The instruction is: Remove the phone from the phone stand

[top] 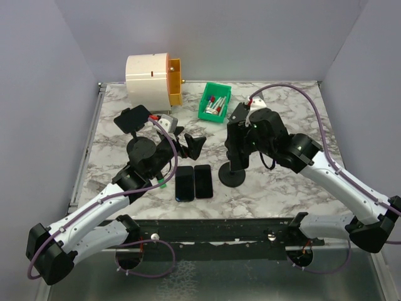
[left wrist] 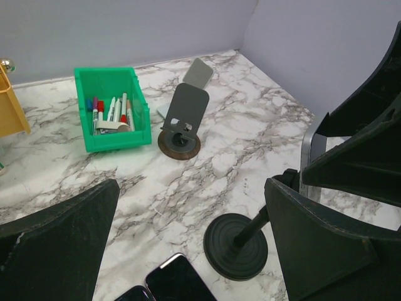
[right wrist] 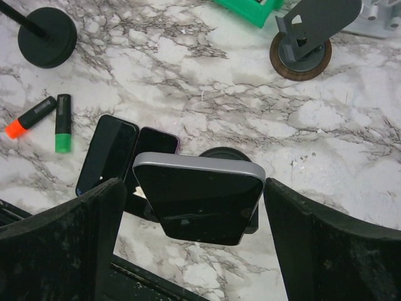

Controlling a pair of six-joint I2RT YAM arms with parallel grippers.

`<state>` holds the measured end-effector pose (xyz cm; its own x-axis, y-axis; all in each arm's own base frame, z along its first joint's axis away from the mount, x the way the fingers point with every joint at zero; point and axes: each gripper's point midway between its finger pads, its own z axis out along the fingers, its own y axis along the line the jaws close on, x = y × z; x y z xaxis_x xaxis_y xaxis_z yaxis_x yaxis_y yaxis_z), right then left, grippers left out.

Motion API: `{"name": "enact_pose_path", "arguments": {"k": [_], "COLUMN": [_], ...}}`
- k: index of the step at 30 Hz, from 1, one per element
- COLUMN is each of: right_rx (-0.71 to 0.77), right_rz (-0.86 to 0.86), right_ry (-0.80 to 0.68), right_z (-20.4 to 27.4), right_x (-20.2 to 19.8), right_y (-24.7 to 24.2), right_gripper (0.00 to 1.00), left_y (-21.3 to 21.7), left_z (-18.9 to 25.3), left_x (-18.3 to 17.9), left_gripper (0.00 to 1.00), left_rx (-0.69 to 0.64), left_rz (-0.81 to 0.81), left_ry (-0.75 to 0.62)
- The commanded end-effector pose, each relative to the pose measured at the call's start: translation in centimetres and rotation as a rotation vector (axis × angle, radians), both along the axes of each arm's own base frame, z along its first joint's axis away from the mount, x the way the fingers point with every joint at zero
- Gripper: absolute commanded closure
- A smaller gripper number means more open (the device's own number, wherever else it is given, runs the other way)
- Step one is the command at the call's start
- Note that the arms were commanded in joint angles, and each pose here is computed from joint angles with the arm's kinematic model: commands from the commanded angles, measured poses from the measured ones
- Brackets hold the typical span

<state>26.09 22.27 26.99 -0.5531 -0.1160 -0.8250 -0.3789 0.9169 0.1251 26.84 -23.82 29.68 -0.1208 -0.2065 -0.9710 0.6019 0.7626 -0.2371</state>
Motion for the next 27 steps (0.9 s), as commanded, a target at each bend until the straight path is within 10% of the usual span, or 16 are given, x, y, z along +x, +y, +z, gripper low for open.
{"name": "enact_pose_path", "arguments": {"k": [1,27], "right_rx": [-0.021,-0.065], "right_rz": [-0.050,-0.077], "right_ry": [0.002,0.035], "right_z": [0.6,-1.3], "right_x": [0.0,0.1], "right_y": [-0.4,0.2], "right_gripper": [0.05,0.11], "left_y": [-0.2,-0.3], "left_z": [0.8,0.8], "left_x": [-0.1,-0.2], "left_gripper": [0.01,0.01], "left_rx": [0.007,0.001], "left_rz": [-0.010,-0.014], "left_ry": [-0.011,-0.003]}}
